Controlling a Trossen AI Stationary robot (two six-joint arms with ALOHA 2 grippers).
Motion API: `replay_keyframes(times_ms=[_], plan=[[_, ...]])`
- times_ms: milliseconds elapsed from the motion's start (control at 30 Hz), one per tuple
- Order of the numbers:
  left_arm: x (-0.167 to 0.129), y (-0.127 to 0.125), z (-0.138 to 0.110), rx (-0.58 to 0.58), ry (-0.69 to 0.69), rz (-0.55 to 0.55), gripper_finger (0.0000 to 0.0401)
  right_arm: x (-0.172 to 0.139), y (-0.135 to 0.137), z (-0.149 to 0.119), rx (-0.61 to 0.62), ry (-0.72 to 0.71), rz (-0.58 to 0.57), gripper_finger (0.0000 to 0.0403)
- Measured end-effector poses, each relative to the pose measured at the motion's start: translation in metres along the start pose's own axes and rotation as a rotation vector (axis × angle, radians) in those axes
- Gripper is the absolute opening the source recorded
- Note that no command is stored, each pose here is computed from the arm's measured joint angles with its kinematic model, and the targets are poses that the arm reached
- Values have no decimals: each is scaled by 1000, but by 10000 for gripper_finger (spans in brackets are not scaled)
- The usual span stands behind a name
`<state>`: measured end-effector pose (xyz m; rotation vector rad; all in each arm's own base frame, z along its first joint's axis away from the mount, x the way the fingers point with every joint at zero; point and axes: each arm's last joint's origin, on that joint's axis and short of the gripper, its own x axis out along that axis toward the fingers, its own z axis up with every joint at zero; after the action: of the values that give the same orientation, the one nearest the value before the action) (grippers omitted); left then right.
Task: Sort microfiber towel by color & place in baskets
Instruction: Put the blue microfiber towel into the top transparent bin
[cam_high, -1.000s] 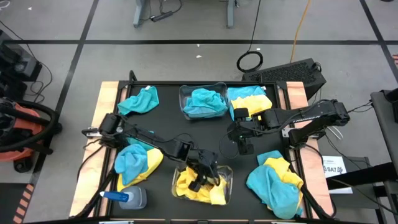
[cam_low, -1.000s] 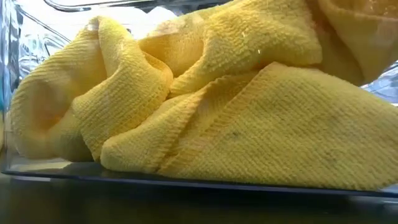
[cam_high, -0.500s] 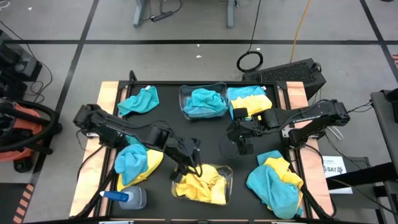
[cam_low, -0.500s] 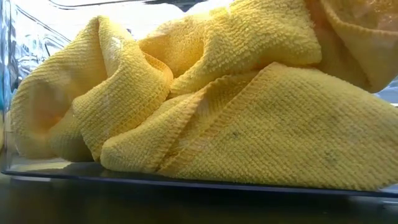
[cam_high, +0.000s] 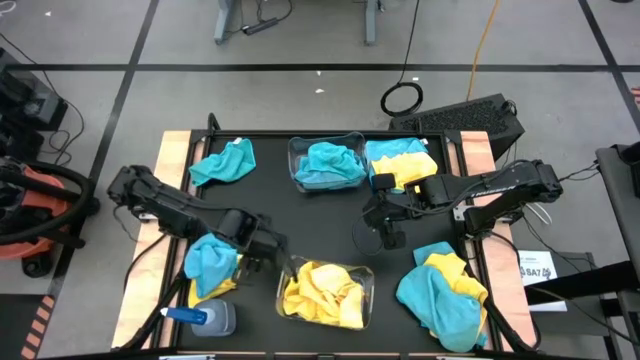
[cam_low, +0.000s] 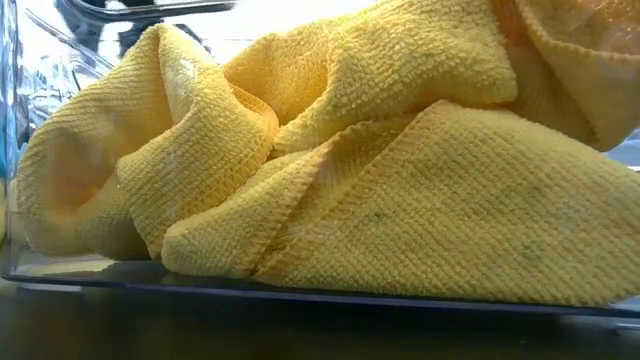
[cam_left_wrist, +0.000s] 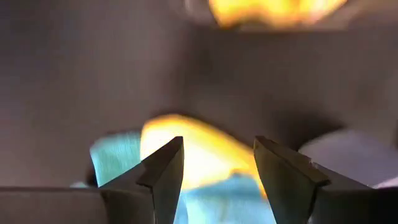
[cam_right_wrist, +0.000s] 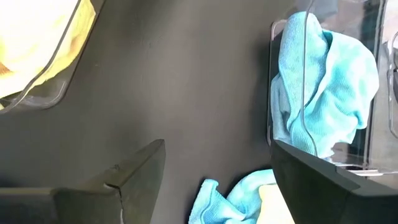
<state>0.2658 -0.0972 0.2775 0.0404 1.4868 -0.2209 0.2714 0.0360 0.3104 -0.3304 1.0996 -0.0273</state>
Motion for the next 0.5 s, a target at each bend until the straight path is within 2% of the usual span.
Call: replay_keyframes(times_ms=[300,500], plan=[[23,-10,-30,-104,232,28,200,0,0,1,-4,-7,-1,281],[22,-19,-50,-186,232,7,200,0,0,-1,-8,5,1,281]])
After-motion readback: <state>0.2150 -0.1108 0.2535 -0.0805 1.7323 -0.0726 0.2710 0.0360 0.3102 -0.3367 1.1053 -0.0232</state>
